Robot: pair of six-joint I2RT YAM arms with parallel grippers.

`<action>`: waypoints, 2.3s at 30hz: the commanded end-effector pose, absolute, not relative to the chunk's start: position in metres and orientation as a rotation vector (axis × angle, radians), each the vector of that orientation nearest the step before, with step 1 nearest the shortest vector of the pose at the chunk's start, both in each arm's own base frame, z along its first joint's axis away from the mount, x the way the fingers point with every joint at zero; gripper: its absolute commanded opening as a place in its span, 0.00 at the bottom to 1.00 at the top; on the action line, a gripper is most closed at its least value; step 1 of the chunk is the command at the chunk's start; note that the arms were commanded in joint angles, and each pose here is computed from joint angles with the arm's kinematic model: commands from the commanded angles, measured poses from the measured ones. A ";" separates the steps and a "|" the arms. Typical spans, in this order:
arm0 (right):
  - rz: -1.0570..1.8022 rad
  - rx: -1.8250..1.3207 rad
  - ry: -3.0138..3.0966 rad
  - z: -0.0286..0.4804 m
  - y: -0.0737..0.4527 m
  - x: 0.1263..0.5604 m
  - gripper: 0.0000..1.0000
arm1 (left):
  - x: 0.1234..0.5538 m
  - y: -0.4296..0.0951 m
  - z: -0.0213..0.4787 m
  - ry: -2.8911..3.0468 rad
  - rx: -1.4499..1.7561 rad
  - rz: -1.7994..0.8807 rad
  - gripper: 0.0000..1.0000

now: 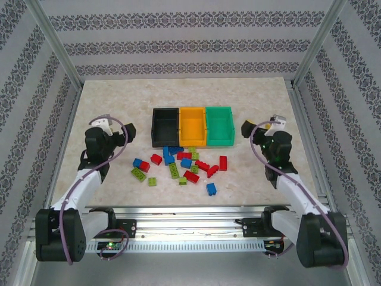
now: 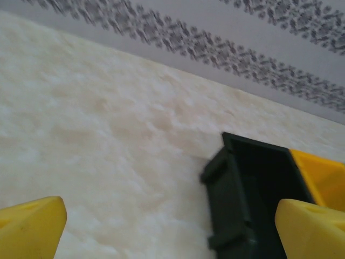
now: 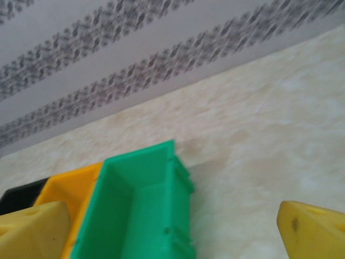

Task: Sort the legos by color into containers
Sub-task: Pick up the lego from the middle-left of the table.

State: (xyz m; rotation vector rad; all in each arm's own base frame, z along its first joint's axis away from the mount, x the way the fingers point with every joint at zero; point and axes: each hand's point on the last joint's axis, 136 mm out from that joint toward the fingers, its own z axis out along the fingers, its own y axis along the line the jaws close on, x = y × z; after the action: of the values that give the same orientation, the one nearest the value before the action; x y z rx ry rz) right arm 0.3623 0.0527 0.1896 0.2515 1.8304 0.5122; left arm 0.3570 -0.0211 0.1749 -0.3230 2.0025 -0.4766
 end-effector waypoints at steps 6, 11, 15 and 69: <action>0.484 0.074 2.022 0.138 0.124 0.353 0.98 | 0.269 -0.061 0.116 2.624 -0.537 -0.635 1.00; 0.386 0.052 1.992 0.137 0.122 0.346 0.98 | 0.247 -0.063 0.104 2.745 -0.595 -0.566 0.87; 0.347 0.067 2.008 0.130 0.118 0.345 0.98 | 0.243 -0.065 0.095 2.820 -0.569 -0.474 0.82; 0.348 0.058 2.034 0.125 0.126 0.345 0.98 | 0.297 -0.061 0.066 2.886 -0.408 -0.209 0.34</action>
State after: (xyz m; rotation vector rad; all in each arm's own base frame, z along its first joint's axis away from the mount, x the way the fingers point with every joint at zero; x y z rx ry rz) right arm 0.3441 0.1255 0.1213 0.0622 2.0450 0.3646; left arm 0.2868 -0.0580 0.0470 -0.4714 2.9560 -0.1980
